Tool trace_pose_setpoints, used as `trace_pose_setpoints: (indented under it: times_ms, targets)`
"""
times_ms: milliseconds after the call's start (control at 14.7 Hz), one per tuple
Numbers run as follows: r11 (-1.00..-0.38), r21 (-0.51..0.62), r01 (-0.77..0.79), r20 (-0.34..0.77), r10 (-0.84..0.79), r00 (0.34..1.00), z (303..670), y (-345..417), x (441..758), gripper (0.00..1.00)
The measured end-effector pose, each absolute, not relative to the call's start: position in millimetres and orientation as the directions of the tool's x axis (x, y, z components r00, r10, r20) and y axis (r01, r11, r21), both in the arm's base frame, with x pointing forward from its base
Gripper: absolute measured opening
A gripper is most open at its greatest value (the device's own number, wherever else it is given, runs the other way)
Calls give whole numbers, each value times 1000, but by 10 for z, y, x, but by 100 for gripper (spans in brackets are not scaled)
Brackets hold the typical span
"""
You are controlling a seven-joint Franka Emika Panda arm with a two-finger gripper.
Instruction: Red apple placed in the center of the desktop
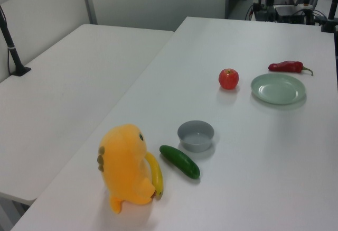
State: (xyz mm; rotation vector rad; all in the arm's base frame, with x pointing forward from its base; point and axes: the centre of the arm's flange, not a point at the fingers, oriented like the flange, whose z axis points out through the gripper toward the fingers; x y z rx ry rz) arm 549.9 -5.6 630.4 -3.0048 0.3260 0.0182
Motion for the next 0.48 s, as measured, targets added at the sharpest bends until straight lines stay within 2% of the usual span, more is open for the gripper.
trace_pose_setpoints:
  times_ms: [136, 272, 475]
  targets:
    - [-984, -115, -137, -6, -137, 991, 6308, 159, 5516, 100]
    - [-993, -99, -56, 64, -63, 996, 6310, 258, 5603, 100]
    - [-997, -74, -13, 111, -21, 994, 6248, 234, 5705, 100]
